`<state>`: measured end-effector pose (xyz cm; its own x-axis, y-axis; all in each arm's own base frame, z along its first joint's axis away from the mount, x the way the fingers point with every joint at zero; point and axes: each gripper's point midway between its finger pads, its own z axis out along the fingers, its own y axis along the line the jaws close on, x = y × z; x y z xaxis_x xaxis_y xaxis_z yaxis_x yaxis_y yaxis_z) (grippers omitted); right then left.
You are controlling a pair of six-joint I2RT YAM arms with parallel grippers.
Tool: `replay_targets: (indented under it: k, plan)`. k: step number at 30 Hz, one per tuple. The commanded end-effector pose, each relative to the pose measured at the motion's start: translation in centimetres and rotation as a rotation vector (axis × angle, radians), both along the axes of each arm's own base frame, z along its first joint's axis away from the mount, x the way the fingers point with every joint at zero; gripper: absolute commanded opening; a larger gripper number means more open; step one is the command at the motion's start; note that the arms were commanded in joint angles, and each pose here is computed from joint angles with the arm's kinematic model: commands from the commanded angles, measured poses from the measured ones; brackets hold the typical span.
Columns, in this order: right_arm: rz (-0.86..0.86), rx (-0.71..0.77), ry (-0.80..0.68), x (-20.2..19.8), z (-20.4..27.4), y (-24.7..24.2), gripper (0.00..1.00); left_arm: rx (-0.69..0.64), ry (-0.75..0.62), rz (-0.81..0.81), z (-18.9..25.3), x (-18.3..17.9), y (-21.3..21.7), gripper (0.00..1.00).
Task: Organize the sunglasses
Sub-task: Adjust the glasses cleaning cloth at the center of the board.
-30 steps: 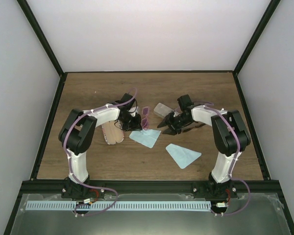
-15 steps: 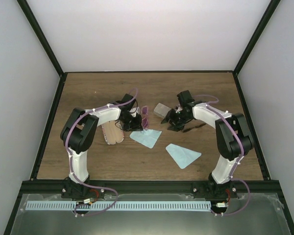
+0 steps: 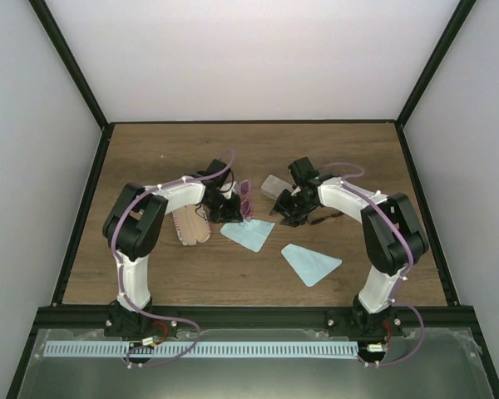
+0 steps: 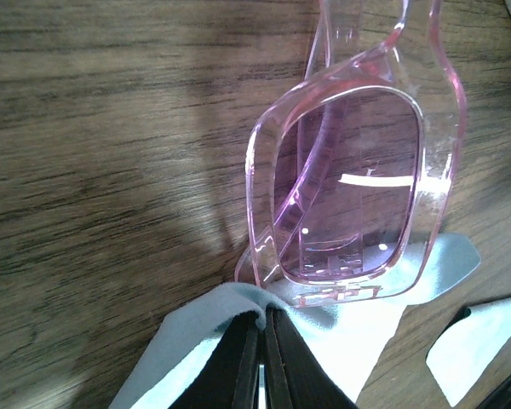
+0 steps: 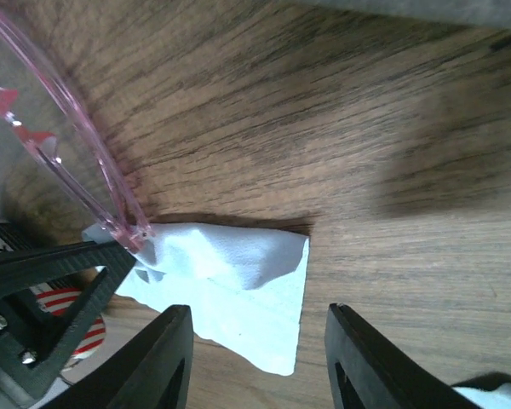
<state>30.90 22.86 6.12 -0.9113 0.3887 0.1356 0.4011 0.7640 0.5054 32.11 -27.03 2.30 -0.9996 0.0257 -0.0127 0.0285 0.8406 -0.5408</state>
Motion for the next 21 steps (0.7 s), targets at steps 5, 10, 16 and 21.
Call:
replay_targets:
  k: [5, 10, 16, 21]
  plan:
    - [0.01, 0.009, 0.032, 0.5, -0.9, 1.7, 0.37, -0.012, -0.013, -0.02, 0.3, 0.1, -0.1, 0.04]
    - [0.014, 0.019, 0.046, 0.3, -1.3, 2.1, 0.32, -0.015, -0.016, -0.028, 0.4, 0.1, -0.1, 0.04]
    - [0.005, 0.021, 0.054, 0.4, -1.6, 2.4, 0.28, -0.017, -0.01, -0.036, 0.2, -0.2, 0.1, 0.04]
    - [0.001, 0.017, 0.081, 0.1, -2.4, 2.4, 0.27, -0.021, -0.009, -0.042, 0.1, -0.1, 0.3, 0.04]
